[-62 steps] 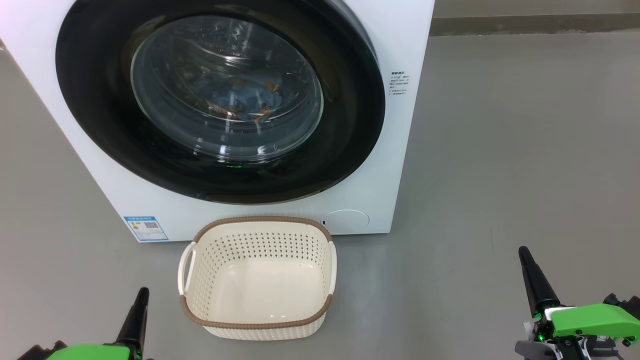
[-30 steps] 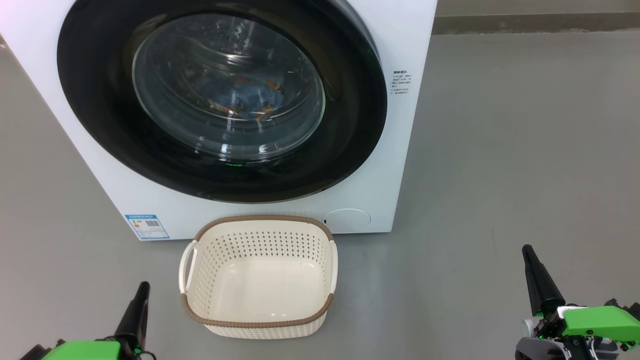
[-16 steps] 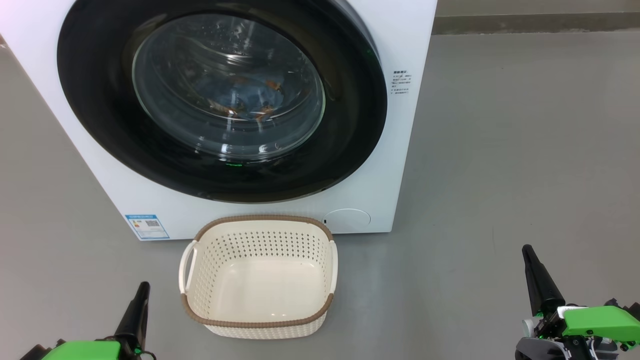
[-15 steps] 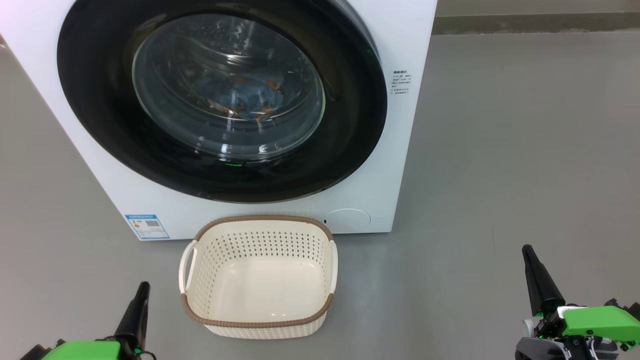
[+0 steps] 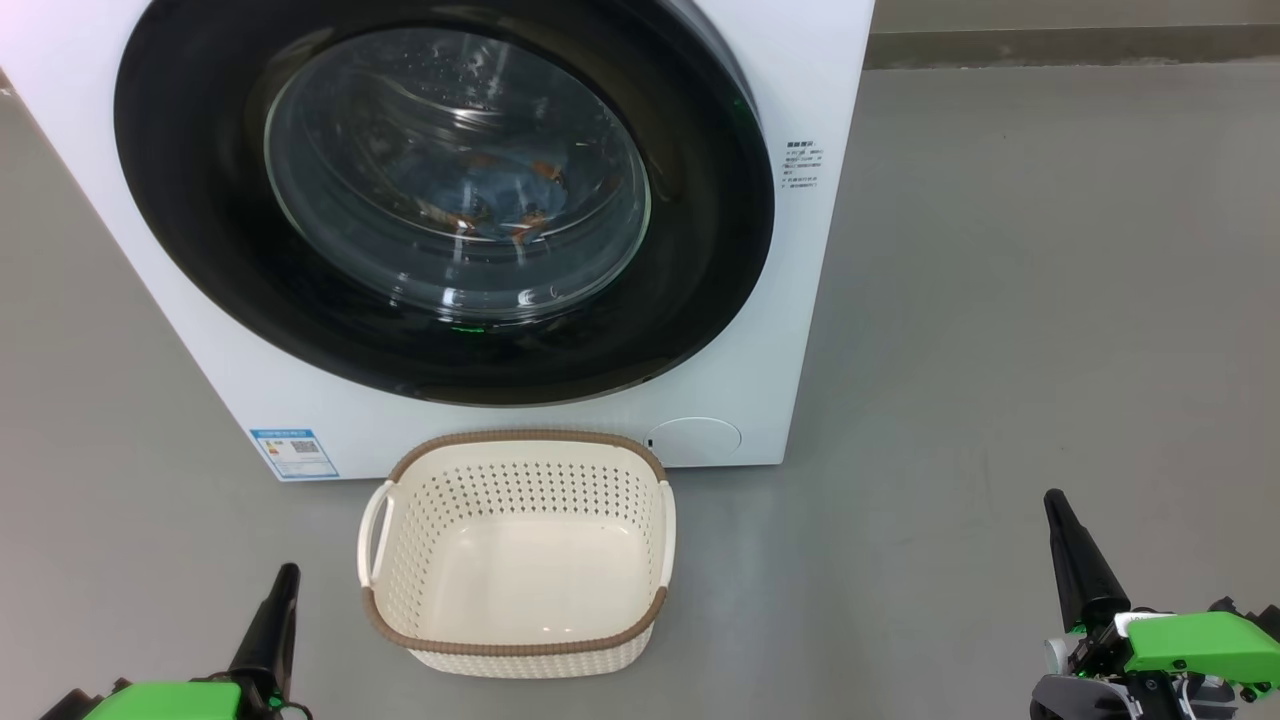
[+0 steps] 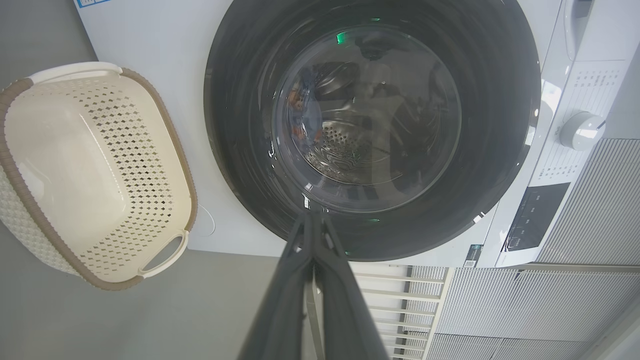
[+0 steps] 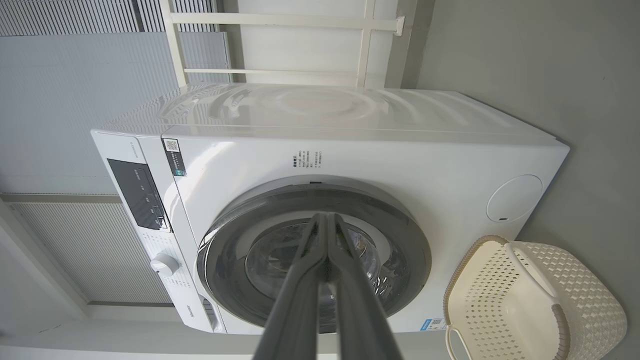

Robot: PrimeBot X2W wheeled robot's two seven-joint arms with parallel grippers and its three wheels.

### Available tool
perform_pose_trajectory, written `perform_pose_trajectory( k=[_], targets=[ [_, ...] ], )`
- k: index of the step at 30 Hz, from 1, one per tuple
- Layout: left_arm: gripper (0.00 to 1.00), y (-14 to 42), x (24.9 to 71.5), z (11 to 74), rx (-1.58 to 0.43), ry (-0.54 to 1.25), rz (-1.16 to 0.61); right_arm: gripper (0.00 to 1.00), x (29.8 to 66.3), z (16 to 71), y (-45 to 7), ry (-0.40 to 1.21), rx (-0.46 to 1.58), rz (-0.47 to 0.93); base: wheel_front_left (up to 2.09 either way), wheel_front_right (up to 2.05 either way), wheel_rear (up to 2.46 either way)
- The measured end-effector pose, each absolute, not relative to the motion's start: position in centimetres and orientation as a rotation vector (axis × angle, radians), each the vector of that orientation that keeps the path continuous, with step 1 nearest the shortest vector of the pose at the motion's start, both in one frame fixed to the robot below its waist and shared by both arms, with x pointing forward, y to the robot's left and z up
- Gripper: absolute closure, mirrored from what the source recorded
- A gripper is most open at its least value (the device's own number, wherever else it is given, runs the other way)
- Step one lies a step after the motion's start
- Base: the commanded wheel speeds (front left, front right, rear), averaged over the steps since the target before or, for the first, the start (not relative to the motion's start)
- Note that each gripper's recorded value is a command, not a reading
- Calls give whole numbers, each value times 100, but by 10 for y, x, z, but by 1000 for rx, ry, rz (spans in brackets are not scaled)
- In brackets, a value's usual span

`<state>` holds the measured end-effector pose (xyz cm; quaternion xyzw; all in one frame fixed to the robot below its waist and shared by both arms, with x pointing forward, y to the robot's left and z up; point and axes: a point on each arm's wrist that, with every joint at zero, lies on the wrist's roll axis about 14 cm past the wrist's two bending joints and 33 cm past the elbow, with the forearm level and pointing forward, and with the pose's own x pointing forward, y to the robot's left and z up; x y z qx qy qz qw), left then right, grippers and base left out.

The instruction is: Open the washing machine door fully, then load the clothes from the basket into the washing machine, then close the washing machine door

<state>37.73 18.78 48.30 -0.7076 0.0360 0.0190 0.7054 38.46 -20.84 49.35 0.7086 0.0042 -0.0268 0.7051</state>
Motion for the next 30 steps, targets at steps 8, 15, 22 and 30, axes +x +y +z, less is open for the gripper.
perform_pose_trajectory(
  k=[8, 15, 22, 30],
  targets=[
    [100, 188, 377, 483, -1573, 80, 42, 100, 385, 494, -208, 9, 1575, -60, 0, 0, 0],
    [100, 188, 377, 483, -1573, 80, 42, 100, 385, 494, -208, 9, 1575, -60, 0, 0, 0],
    [100, 188, 377, 483, -1573, 80, 42, 100, 385, 494, -208, 9, 1576, -60, 0, 0, 0],
    [100, 188, 377, 483, -1573, 80, 42, 100, 385, 494, -208, 9, 1576, -60, 0, 0, 0]
  ],
)
